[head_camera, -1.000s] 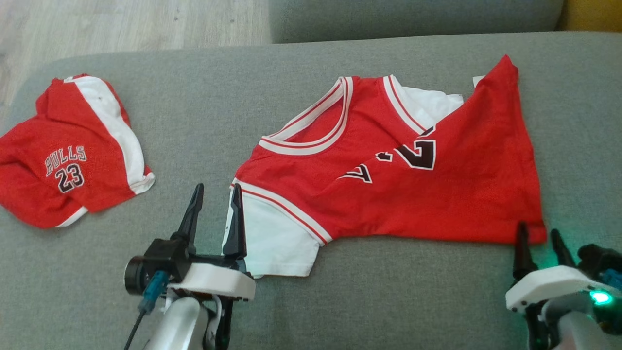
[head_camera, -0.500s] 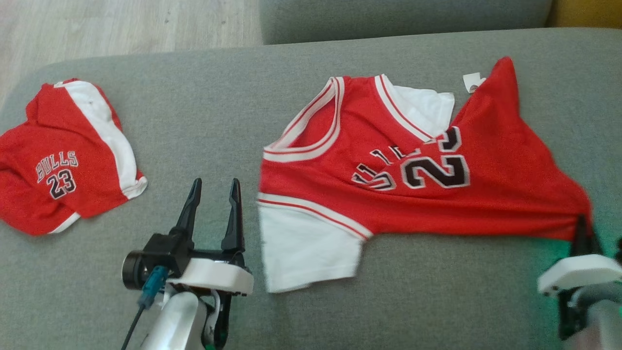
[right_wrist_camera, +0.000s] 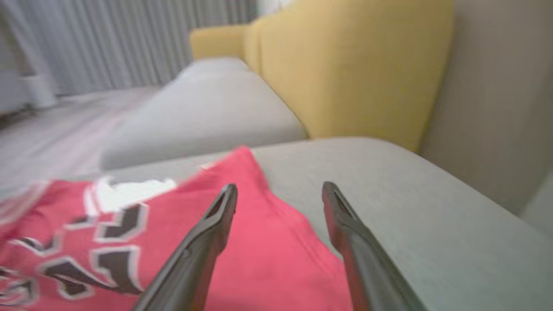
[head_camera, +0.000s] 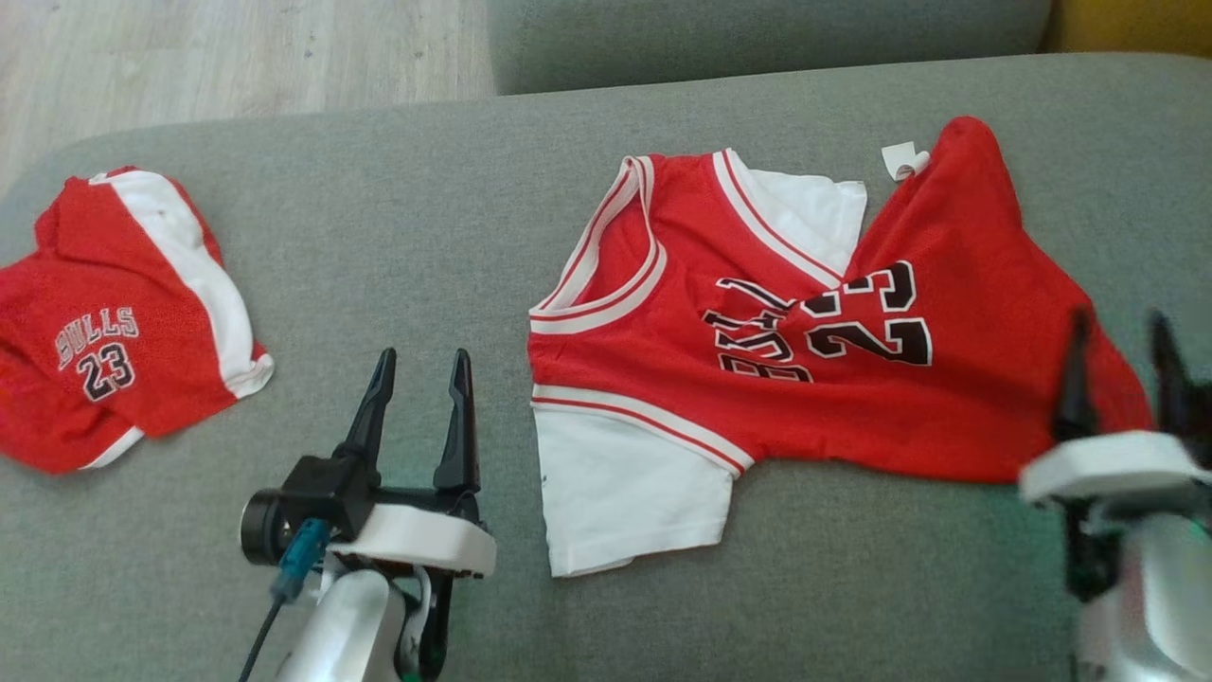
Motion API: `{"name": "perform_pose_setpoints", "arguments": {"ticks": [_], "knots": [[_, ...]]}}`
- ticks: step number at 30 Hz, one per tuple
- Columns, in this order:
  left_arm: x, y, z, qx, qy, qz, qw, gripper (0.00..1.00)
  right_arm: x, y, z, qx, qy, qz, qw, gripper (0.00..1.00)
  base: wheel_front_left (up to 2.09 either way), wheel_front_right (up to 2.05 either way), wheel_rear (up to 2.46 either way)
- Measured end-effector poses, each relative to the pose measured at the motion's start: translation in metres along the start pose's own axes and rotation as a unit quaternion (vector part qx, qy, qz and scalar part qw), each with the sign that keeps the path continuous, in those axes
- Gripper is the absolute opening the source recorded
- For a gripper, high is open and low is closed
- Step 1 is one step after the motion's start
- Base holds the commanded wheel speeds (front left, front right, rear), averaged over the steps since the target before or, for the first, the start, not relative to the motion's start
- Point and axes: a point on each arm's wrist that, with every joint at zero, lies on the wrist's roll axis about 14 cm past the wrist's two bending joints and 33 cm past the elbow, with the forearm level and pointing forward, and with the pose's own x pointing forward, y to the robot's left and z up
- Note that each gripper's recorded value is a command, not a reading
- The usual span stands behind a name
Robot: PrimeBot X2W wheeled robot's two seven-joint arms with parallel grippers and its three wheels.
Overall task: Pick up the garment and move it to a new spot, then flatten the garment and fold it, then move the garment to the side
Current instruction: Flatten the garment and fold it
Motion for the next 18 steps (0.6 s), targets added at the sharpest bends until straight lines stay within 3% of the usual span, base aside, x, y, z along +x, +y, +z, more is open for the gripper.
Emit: {"name": "perform_pose_setpoints", "arguments": {"ticks": [3, 5, 9, 18], "knots": [[0.001, -0.003, -0.004, 0.000, 0.005, -0.005, 1.000, 1.00, -0.003, 0.036, 0.021, 0.015, -0.037, 0.055, 0.998, 1.00, 0.00, 0.00, 0.00], [0.002, -0.008, -0.009, 0.000, 0.014, -0.015, 1.000, 1.00, -0.014, 0.042, 0.016, 0.020, -0.033, 0.067, 0.997, 1.00, 0.00, 0.00, 0.00], [0.003, -0.022, -0.031, 0.005, 0.048, -0.043, 0.998, 1.00, -0.036, 0.040, -0.008, 0.024, 0.000, 0.068, 0.997, 1.00, 0.00, 0.00, 0.00], [0.021, -0.045, -0.076, 0.031, 0.150, -0.095, 0.984, 1.00, -0.041, 0.030, -0.008, 0.030, -0.001, 0.055, 0.998, 1.00, 0.00, 0.00, 0.00]]}}
